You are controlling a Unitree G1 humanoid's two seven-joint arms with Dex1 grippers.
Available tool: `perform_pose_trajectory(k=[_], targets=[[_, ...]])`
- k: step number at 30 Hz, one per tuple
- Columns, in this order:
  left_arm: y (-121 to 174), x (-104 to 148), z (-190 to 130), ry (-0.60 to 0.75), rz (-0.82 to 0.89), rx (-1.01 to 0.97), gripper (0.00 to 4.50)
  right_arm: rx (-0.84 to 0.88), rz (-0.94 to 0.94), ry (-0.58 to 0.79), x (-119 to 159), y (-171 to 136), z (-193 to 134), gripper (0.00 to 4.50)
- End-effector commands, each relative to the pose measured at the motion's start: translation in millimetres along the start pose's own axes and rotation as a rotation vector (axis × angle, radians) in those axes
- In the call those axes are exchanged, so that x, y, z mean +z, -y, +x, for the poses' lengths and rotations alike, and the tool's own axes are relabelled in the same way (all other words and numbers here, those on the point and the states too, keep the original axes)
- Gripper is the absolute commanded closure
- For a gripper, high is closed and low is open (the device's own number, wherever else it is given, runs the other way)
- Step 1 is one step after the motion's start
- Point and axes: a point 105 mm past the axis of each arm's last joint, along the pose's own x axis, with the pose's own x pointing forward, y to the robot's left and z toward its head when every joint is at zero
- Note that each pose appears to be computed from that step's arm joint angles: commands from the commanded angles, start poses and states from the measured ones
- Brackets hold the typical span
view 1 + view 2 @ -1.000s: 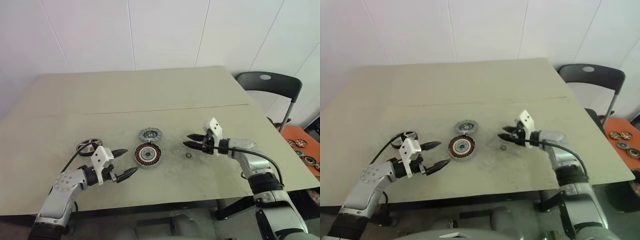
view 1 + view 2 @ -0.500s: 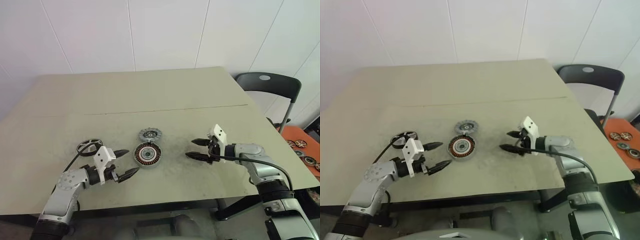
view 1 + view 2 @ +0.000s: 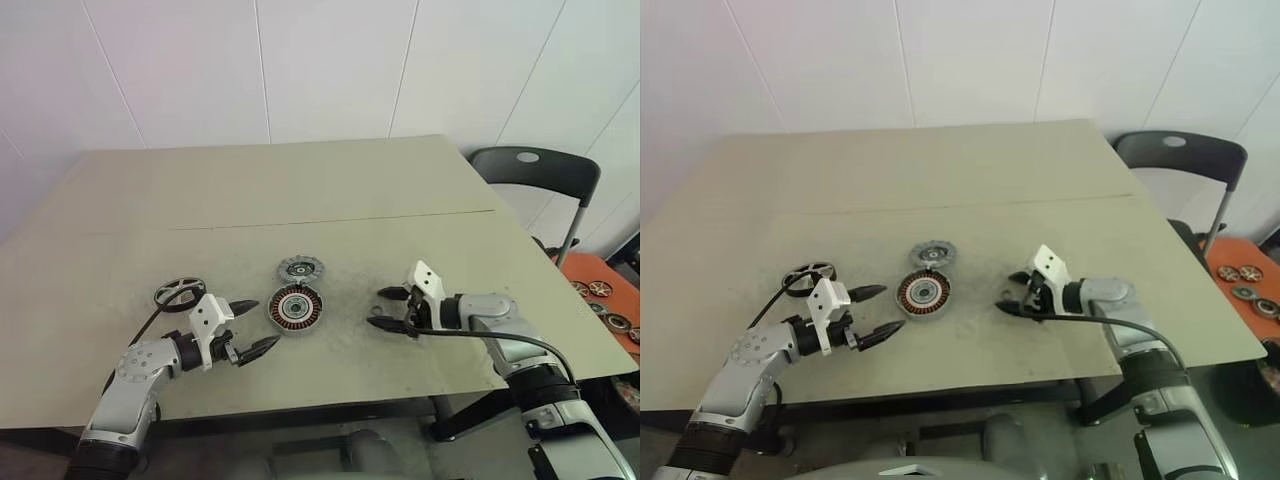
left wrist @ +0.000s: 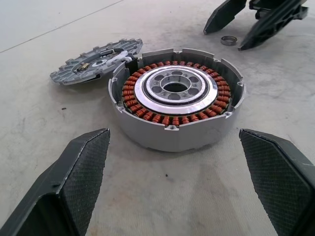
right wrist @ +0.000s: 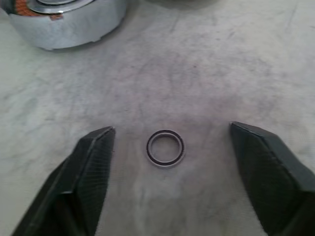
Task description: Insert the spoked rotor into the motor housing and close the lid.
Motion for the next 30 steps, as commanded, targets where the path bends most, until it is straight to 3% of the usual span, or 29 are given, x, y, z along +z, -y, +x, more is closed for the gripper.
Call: perform_pose_trajectory(k=[1, 7, 14, 17, 23, 30], targets=[[-1, 9, 2, 0.025, 0.042, 0.001, 0.0, -0.048, 0.022, -0.069, -18, 8, -4, 1.88], [-3, 8, 2, 0.02, 0.049, 0.006, 0.0, -0.047, 0.008, -0.067, -19, 8, -4, 3.81], [-2, 7, 4, 0.018, 0.052, 0.002, 0.0, -0.035, -0.006, -0.048, -13, 6, 3, 3.83], [-2, 7, 5, 0.015, 0.053, 0.0, 0.0, -0.043, -0.007, 0.053, 10, 6, 8, 3.83], [-3, 6, 4, 0.011, 0.056, 0.003, 0.0, 0.047, -0.007, 0.296, 82, -20, 27, 3.83], [-6, 11, 6, 0.026, 0.057, 0.006, 0.0, 0.109, -0.054, 0.266, 104, -50, 69, 3.83]])
